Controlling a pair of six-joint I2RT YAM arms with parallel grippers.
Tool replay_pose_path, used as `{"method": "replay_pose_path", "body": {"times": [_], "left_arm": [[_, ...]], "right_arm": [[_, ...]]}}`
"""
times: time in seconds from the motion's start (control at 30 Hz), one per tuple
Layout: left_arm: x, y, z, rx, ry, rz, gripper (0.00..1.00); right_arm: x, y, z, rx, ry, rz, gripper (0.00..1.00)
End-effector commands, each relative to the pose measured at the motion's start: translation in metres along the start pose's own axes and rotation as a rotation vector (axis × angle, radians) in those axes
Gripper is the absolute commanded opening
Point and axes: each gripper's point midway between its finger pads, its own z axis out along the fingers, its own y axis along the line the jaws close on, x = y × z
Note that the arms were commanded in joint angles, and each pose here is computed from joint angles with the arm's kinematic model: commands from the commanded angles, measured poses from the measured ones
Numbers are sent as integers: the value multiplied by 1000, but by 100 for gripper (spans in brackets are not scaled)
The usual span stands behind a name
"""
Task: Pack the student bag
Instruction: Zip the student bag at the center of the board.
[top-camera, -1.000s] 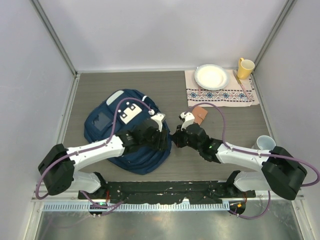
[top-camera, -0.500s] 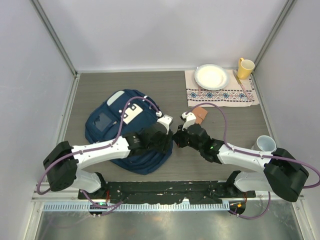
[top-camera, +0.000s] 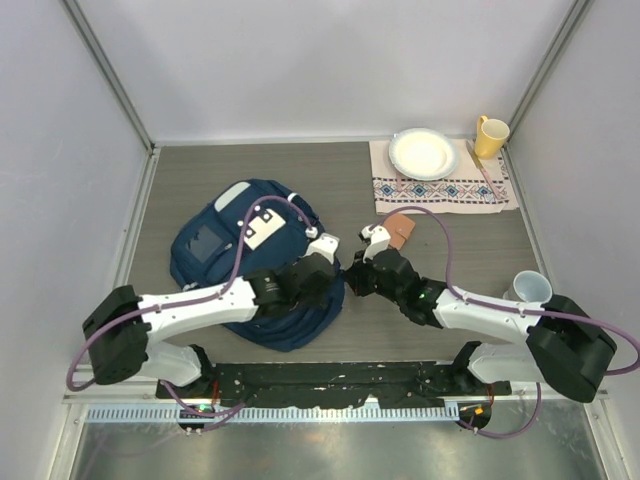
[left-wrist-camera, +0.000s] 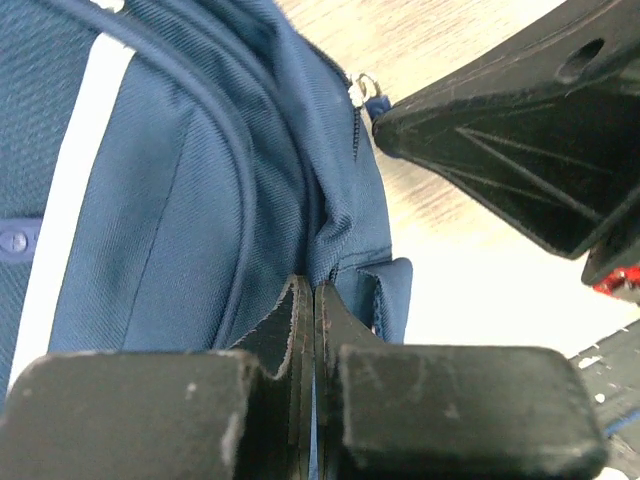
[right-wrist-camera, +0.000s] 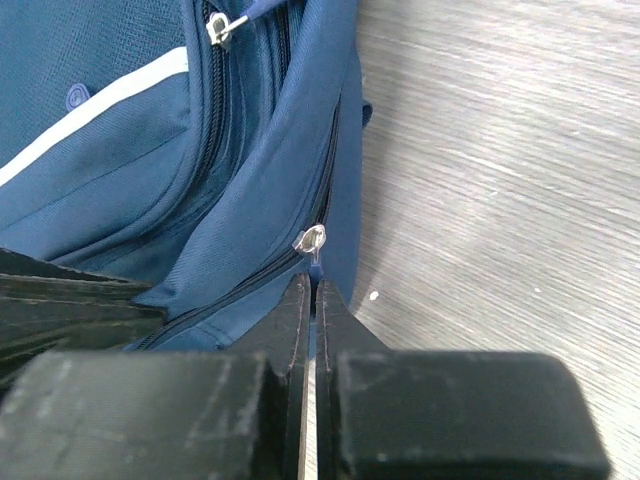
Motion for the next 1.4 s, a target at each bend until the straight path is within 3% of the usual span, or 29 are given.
{"method": "replay_pose_path", "body": {"times": [0.0,0.3,0.7,1.03,1.37], "left_arm": [[56,36,-24,-93,101,-110,0],[84,61,-72,-96,62,-435,0],[99,79,-103,-126,62,-572,0],[102,89,-109,-140,38,-598,0],[70,58,-87,-17,-25,-432,0]], "right_arm": [[-35,10,9,-13,-96,3,1],[-50,27,39,-63,-109,8,1],[-83,0,102,-19,-168,91,1],[-91,-18,133,46,-204,170,1],[-82,-56,79,190,-266,193,1]]}}
